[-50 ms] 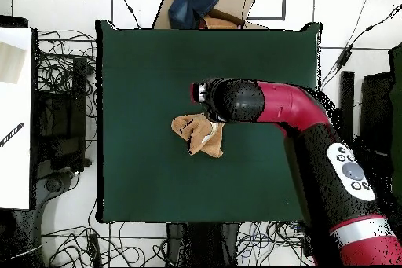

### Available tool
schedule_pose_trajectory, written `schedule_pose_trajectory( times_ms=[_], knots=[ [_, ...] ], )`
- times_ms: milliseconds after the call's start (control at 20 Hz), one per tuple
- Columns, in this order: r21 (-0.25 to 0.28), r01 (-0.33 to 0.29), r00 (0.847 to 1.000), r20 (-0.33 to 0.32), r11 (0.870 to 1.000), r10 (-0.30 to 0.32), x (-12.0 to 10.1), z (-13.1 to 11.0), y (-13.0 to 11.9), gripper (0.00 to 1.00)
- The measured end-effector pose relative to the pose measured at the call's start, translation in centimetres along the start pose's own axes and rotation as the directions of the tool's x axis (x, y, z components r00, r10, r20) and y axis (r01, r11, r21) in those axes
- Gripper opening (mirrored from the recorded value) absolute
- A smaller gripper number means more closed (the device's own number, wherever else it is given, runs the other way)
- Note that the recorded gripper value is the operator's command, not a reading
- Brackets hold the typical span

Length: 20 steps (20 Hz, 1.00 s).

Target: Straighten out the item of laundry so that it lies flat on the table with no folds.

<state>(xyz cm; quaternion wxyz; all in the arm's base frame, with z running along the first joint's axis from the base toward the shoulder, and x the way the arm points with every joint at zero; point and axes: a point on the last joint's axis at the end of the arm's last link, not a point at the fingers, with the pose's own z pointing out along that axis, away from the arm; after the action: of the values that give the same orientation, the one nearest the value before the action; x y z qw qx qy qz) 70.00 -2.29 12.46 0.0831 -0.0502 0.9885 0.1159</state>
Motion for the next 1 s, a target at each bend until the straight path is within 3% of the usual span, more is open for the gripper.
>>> schedule_pose_trajectory(
  times_ms=[1000],
  knots=[
    [0.022,0.023,0.998,0.053,0.999,-0.024,-1.1,-0.9,1.0,1.0]
  ],
)
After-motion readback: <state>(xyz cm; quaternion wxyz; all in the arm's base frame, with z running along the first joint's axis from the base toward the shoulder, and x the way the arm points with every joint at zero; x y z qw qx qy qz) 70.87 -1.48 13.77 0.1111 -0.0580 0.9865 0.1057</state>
